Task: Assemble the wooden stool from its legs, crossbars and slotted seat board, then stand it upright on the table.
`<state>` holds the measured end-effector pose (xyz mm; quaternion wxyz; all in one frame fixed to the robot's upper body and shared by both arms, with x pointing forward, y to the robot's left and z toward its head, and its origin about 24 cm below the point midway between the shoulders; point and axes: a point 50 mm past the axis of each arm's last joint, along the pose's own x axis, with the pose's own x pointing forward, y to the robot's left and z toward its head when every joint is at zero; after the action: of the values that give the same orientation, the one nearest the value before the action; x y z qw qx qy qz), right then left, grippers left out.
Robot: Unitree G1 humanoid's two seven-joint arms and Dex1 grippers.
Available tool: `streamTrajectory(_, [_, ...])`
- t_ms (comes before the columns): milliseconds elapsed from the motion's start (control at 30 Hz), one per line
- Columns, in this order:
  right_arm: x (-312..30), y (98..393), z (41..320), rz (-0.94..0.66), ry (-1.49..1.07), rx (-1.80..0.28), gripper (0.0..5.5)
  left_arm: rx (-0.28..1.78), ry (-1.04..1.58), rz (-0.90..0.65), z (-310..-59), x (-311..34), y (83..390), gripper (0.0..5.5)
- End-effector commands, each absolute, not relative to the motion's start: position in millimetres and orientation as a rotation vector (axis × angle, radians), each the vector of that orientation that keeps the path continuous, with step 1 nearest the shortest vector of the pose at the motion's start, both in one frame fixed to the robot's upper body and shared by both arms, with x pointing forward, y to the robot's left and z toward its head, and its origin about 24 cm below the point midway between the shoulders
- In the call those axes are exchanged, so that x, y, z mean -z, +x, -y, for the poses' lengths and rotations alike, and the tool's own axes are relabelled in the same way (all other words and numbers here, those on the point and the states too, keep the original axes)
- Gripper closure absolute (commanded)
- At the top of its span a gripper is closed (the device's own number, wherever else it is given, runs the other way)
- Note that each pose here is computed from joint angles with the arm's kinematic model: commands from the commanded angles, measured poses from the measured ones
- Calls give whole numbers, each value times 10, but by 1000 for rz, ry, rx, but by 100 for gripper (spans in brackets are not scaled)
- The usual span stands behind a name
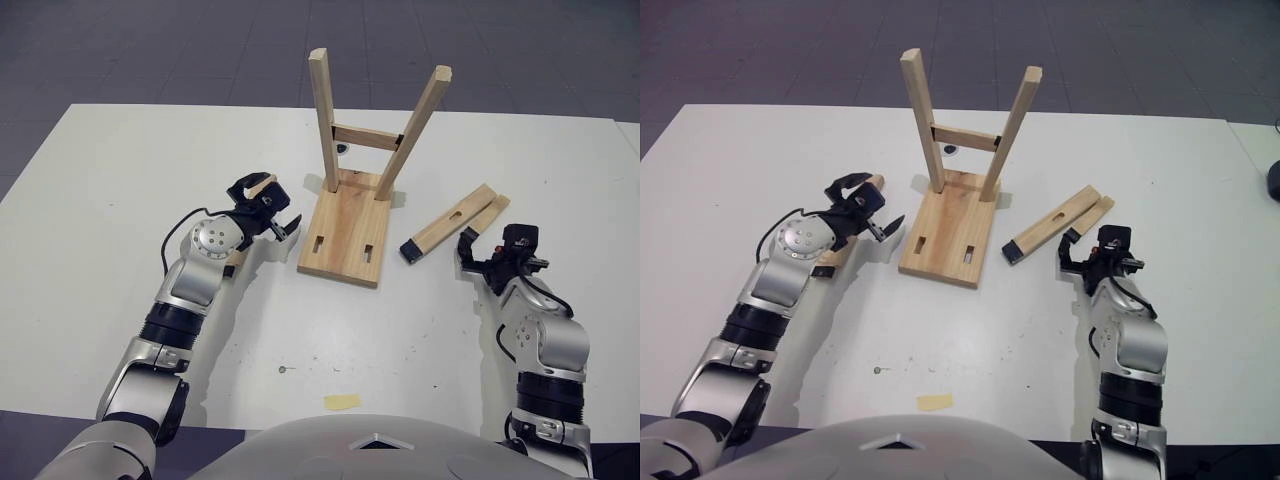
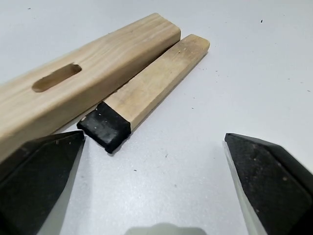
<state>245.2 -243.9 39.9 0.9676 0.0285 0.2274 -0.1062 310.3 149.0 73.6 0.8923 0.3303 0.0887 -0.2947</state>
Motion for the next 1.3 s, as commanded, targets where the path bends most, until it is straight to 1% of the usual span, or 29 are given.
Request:
streamTrajectory(33, [-400, 2613, 2334, -448, 94, 216, 12, 623, 672, -188, -1457, -719, 3114, 10])
streamTrajectory(167, [-352, 2717, 2294, -460, 121, 257, 12, 616, 672, -189, -1473, -720, 3112, 10])
streamTrajectory(267, [-310, 2736, 2286, -483, 170, 326, 12, 614, 673, -193, -1482, -710, 3111, 10])
streamTrajectory(333, [-241, 2704, 2281, -526, 227, 392, 12, 611, 671, -195, -1480, -704, 3109, 10])
streamTrajectory(367, [-201, 2667, 2283, -548, 245, 423, 33, 613, 670, -194, -1471, -702, 3108, 10])
streamTrajectory(400, [-165, 2629, 2285, -568, 257, 448, 40, 614, 669, -194, -1466, -701, 3106, 10])
streamTrajectory(533, [-127, 2548, 2292, -586, 223, 484, 108, 617, 668, -195, -1456, -691, 3096, 10])
streamTrajectory(567, [-121, 2525, 2294, -590, 219, 492, 116, 619, 668, -195, -1450, -686, 3091, 10])
streamTrajectory(767, [-28, 2416, 2332, -641, 175, 492, 218, 614, 662, -187, -1440, -697, 3086, 10])
streamTrajectory(967, [25, 2352, 2421, -663, 200, 459, 312, 615, 675, -182, -1459, -731, 3127, 10])
streamTrajectory(1067, [62, 2221, 2485, -673, 206, 472, 362, 631, 687, -169, -1442, -772, 3171, 10])
streamTrajectory(1167, [72, 2156, 2509, -678, 190, 455, 414, 614, 666, -160, -1450, -797, 3194, 10])
streamTrajectory(1300, [14, 2181, 2510, -637, 176, 442, 421, 577, 531, -140, -1424, -880, 3214, 10])
